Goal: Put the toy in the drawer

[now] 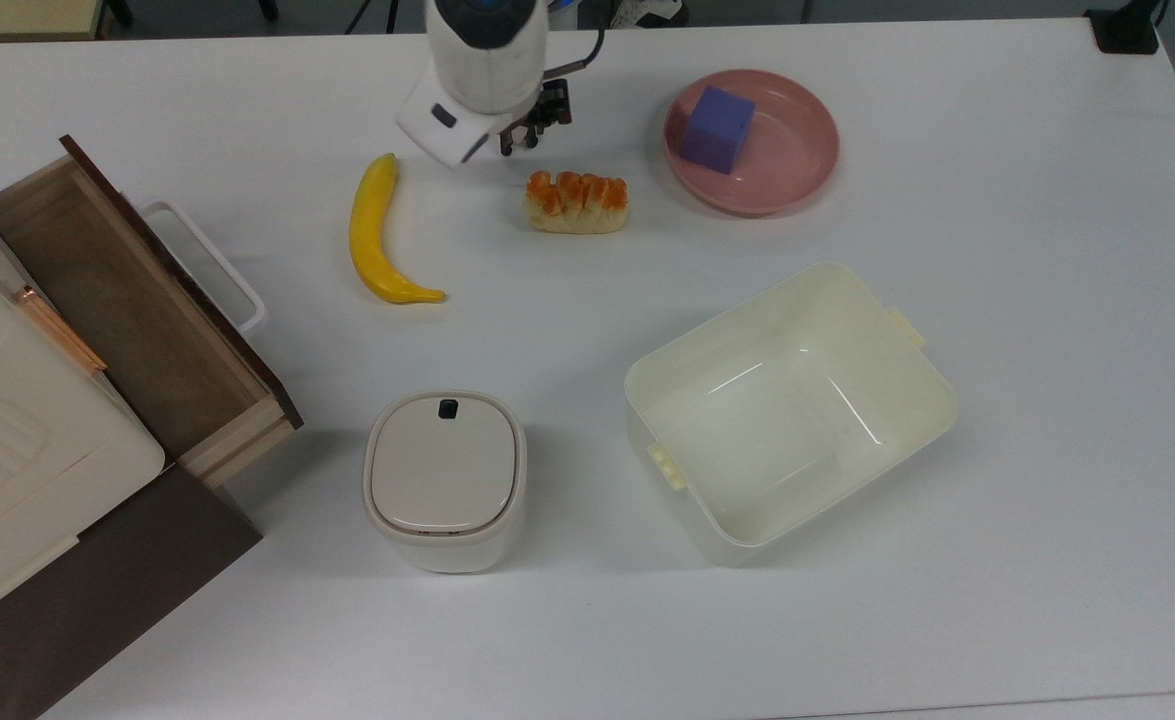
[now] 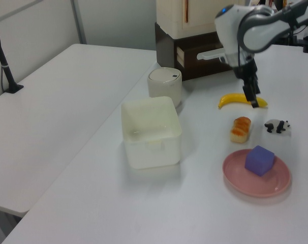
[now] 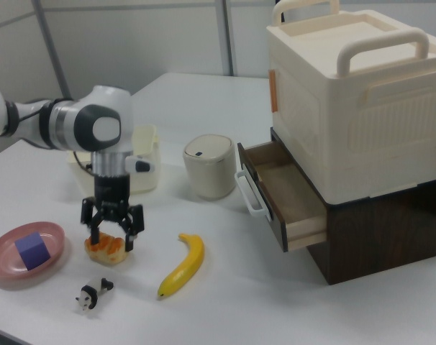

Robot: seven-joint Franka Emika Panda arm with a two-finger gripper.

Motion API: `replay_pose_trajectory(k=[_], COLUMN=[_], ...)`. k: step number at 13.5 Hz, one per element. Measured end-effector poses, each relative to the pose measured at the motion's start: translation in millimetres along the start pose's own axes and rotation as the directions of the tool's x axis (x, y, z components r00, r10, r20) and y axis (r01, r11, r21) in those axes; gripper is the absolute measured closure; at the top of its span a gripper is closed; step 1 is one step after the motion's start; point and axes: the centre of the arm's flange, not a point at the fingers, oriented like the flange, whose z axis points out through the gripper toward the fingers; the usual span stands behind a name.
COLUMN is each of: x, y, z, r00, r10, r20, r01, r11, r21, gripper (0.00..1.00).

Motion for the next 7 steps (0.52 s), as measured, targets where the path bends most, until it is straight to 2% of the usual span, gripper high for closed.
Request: replay_pose_trajectory(k=[4, 6, 7], x=[-11.4, -17.5, -18.8], y=[-20.8, -34.9, -38.3], z=[52.1, 72.2, 76.2], r00=[0.993, 0.987, 0.986], r10=[-0.032, -0.039, -0.041], r20=[0.111, 0.154, 0.163], r01=[0.033, 0.042, 0.045], r11=[0.999, 0.999, 0.999], r21=[-0.008, -0.019, -0.022], gripper=[0.0, 0.05, 0.15])
